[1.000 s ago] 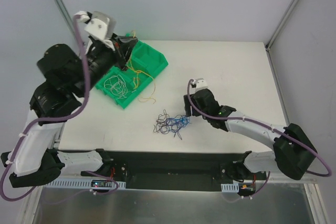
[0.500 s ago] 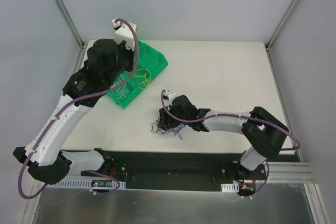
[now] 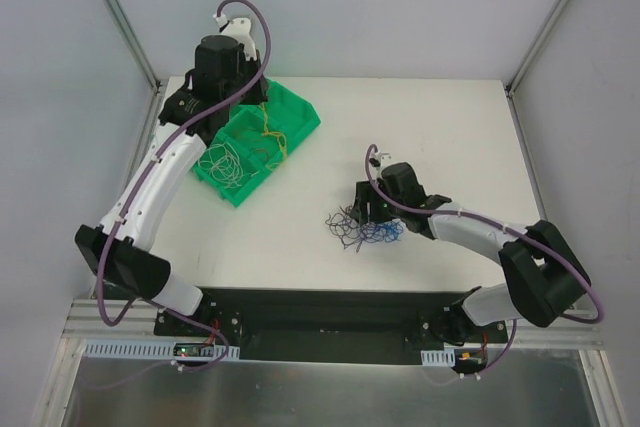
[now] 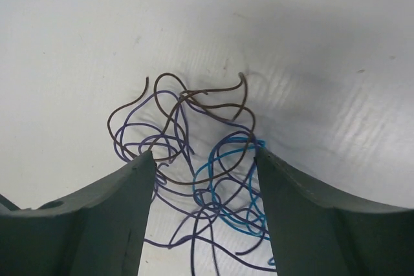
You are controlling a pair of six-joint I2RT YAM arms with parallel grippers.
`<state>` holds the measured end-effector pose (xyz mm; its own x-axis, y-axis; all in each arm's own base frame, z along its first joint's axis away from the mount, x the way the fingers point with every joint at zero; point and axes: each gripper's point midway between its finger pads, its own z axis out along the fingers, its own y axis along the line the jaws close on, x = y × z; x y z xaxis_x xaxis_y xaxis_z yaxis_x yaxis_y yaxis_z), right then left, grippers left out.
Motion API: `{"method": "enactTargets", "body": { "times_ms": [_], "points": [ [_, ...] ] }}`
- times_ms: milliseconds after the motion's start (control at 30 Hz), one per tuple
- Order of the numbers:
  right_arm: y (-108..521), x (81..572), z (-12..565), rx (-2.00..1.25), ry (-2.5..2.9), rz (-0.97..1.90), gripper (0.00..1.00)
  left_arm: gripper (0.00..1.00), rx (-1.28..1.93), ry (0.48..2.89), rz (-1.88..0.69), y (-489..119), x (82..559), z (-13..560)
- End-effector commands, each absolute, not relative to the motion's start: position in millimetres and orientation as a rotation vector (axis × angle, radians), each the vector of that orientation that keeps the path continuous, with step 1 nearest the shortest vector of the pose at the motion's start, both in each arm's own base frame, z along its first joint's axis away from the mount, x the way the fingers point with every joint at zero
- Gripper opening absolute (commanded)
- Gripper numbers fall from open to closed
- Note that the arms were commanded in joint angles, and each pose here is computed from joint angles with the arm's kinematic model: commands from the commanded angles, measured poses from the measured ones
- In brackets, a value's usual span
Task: Untangle the cables
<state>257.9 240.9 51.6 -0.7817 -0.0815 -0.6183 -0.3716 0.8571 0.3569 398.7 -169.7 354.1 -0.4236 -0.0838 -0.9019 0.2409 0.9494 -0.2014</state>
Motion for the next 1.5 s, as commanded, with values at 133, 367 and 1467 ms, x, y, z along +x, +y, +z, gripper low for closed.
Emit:
{"method": "enactTargets", "body": {
  "times_ms": [133,367,1467],
  "points": [
    [225.7,277.9,83.2,-0.415,2.313,0.630,0.69,0.00,-0.012,1.841,-0.567,-176.2,462.1,398.8],
    [222.0,275.6,70.6,-0.358,2.309,0.717,0.69,0.00,0.023,1.782,-0.601,-182.2,506.1,406.2],
    [198.3,275.5,87.2,-0.245,2.229,0.747,0.68,0.00,-0.046,2.232,-0.634,-191.5,590.7,141.4]
  ]
}}
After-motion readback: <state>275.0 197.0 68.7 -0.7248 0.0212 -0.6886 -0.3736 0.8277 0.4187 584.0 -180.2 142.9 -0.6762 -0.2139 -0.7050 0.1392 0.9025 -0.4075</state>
